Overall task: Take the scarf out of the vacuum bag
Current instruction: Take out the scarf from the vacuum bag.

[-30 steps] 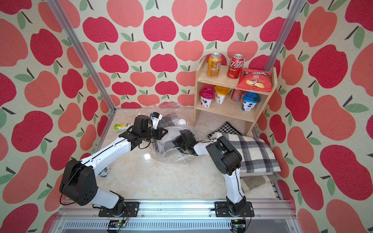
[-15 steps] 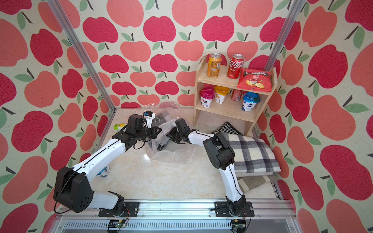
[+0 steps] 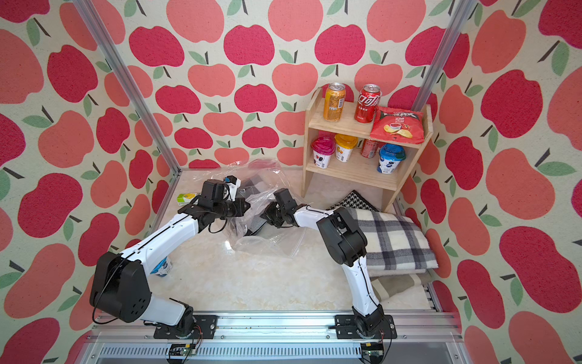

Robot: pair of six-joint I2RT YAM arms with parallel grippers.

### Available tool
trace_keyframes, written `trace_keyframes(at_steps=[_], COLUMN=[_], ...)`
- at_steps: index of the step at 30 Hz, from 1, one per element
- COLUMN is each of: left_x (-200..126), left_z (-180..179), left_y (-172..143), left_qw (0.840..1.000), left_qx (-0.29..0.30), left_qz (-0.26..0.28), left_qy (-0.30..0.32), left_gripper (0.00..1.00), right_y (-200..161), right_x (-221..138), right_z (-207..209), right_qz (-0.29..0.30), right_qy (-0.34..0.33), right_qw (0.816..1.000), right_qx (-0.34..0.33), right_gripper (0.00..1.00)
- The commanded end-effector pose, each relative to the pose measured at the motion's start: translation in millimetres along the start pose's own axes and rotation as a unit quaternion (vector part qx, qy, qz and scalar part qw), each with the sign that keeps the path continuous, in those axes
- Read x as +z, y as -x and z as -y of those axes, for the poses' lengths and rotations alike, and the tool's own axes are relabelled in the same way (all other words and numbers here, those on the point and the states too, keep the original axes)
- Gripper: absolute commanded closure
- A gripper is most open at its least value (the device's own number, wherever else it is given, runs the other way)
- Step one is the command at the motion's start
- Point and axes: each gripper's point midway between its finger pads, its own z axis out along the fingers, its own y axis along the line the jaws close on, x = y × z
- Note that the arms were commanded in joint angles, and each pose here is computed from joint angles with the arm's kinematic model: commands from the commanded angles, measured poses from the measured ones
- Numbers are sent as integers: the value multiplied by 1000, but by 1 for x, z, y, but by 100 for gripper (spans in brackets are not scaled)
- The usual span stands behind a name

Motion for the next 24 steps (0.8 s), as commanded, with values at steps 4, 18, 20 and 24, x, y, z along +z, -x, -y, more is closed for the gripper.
trace_keyframes(at_steps=[4,18,20,24], left_x=[17,59,62,66], left_z=[-2,1,3,6], left_y=[13,11,10,12], left_qw=[1000,999,999,999], left_qx=[-20,-42,-43,-43], left_qz=[3,-5,-6,-3], left_qy=[16,14,14,9], left_gripper=[100,100,100,100], right_y=[-35,-38,-37,-40], right_x=[-41,-113,-121,-130], right_z=[-29,11,17,31], right_qz=[-2,45,50,42], right_qy=[23,-108,-124,-138], right_qw=[998,984,981,980], right_qx=[-61,-137,-141,-137], right_gripper=[100,100,100,100])
